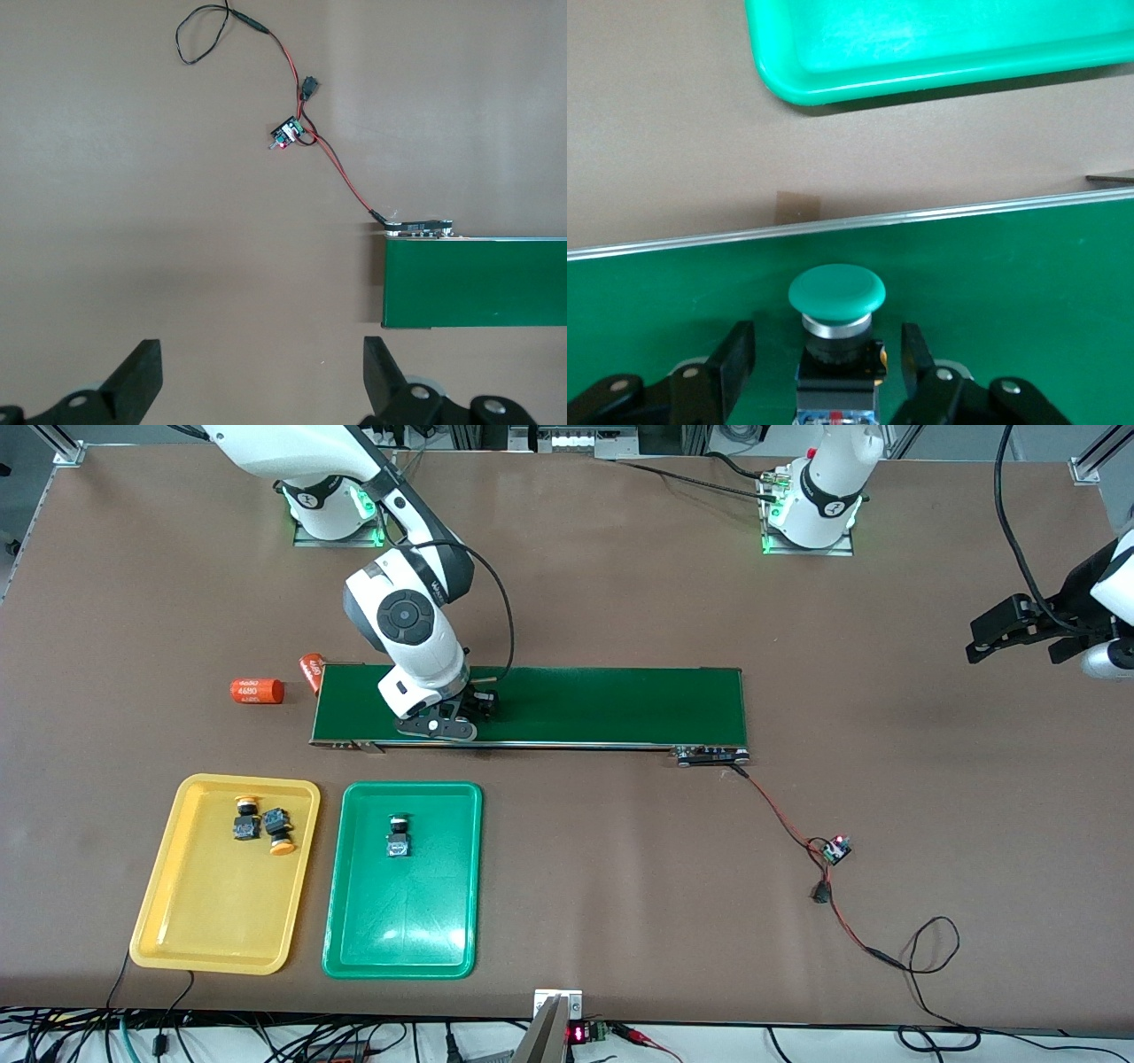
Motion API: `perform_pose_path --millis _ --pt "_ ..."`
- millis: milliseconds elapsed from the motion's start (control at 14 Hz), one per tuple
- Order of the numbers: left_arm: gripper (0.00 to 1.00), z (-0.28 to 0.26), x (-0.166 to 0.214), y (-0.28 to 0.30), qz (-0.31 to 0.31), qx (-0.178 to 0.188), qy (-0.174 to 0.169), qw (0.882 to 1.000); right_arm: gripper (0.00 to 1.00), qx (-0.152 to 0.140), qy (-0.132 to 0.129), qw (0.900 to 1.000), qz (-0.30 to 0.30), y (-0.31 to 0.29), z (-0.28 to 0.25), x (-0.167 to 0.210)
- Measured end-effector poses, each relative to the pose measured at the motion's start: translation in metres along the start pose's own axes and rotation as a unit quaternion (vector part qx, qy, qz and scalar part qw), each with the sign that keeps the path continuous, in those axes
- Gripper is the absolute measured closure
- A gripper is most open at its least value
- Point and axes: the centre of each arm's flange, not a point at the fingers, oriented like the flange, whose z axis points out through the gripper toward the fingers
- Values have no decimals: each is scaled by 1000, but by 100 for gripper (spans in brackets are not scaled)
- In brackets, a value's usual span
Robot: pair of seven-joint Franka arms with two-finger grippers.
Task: Sort buttons by color to trays
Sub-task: 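Grasp the green-capped button with the right gripper, then carry the green button to the green tray with the right gripper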
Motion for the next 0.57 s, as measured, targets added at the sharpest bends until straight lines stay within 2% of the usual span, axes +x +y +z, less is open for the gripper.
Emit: perform_pose_path --millis 215,287,430,573 --pt "0 0 0 0 0 0 0 1000 52 -1 0 1000 2 2 0 2" --pt "0 0 0 0 0 0 0 1000 52 -2 1 1000 2 3 0 3" --pt "0 0 0 0 0 0 0 1000 67 -3 4 1000 -1 4 0 4" --pt "0 0 0 0 0 0 0 1000 67 -4 6 1000 -3 5 -1 6"
